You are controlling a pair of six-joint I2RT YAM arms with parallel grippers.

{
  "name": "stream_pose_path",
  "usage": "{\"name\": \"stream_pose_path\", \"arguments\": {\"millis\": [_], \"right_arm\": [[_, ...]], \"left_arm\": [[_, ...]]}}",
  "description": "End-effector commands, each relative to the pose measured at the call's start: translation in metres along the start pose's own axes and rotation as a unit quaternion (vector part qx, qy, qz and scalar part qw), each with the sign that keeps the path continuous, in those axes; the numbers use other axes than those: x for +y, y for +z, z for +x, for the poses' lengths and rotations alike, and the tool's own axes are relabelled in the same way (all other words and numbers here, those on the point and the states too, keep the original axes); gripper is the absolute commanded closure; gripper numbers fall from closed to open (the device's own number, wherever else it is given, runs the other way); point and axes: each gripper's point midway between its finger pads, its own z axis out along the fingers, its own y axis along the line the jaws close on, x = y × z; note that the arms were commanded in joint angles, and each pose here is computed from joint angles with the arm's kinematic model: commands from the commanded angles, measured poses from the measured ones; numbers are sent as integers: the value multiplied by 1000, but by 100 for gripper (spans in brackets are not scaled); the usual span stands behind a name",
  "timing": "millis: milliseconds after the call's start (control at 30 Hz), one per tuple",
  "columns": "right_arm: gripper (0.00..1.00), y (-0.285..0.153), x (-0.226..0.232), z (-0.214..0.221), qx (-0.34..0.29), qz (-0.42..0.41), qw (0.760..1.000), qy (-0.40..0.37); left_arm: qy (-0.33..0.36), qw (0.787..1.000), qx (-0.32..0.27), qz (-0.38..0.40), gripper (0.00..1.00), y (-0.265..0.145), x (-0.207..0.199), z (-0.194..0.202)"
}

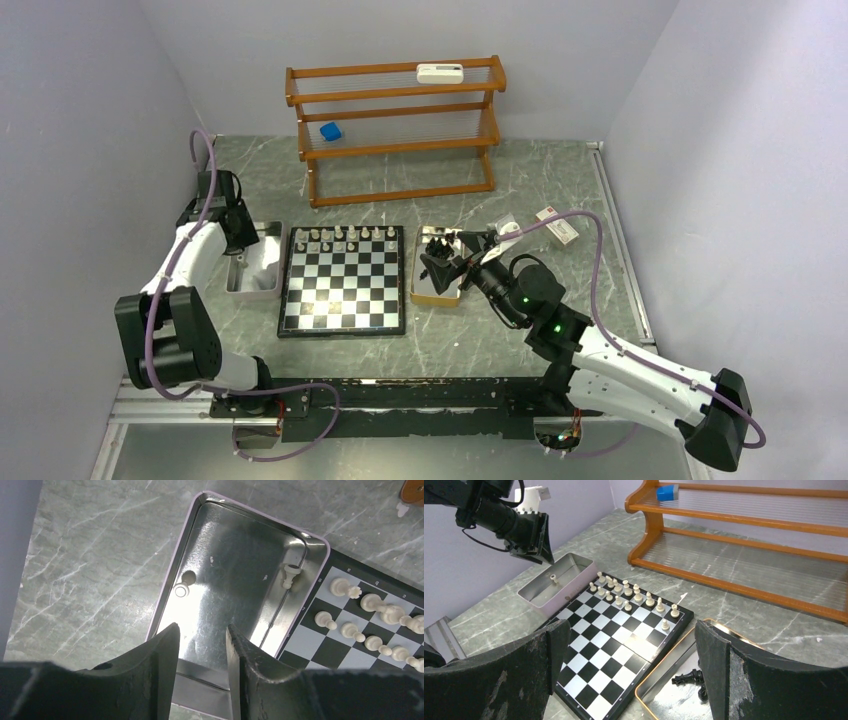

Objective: Set up the chess pieces on the board
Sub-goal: Pick up the chess piece from the storage box.

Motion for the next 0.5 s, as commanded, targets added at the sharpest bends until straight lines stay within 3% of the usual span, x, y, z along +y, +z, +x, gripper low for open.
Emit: {"name": "stream_pose_path", "arguments": {"millis": [0,467], "right_arm": [[0,-1,-3,-11,-21,7,1000,1],[0,0,-4,-8,-22,8,1000,0]], "left_arm": [[-9,1000,-1,4,57,7,0,-2],[-15,999,33,-31,59,26,13,13]]}}
